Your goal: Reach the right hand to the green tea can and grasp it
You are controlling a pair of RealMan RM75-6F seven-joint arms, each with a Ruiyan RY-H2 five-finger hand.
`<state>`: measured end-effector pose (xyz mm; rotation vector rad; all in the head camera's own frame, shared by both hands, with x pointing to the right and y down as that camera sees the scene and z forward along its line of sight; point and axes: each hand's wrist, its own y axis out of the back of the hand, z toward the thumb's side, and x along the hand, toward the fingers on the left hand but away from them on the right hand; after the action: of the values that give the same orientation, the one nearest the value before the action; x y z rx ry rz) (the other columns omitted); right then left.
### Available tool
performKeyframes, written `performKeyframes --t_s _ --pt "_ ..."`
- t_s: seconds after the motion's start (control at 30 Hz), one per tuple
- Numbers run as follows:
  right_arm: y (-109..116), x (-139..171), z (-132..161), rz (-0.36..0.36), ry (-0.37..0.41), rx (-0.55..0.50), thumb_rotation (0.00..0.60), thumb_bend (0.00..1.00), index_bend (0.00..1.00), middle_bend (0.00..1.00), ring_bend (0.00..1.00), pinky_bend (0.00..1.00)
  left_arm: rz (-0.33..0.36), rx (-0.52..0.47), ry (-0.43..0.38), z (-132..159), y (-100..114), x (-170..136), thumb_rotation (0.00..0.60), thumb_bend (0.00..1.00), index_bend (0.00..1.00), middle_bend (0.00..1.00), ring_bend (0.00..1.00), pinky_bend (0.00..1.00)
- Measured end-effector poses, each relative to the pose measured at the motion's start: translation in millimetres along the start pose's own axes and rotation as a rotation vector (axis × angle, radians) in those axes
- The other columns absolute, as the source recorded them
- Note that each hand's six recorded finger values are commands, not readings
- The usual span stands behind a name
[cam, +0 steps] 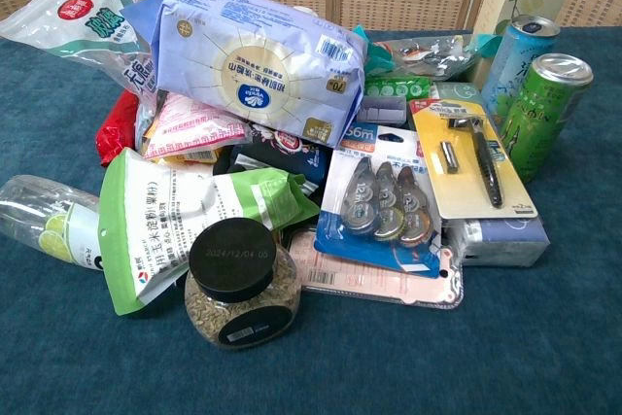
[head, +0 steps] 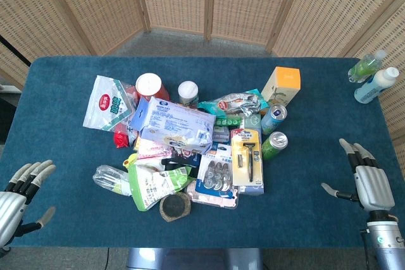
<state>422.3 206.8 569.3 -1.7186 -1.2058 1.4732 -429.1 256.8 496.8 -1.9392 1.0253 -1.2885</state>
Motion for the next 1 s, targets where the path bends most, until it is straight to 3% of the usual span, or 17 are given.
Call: performKeyframes --t_s 0.27,0.7,1.0 --pt "-4 -3 1 0.036 0.001 -0.114 0.468 0.17 0.00 0.16 0.07 0.14 -0.019 -0.012 -0.018 3 -1 0 0.600 0.41 0.00 0.00 0.00 0.00" --pt "-19 -21 8 0.140 0.083 -0.538 0.470 0.17 0.00 0.15 0.07 0.14 0.037 -0.022 -0.095 26 21 5 0.600 0.41 0.00 0.00 0.00 0.00" --pt "-44 -58 19 0.211 0.137 -0.605 0.467 0.16 0.00 0.15 0.07 0.14 0.046 -0.032 -0.112 34 28 -2 0.600 0.41 0.00 0.00 0.00 0.00"
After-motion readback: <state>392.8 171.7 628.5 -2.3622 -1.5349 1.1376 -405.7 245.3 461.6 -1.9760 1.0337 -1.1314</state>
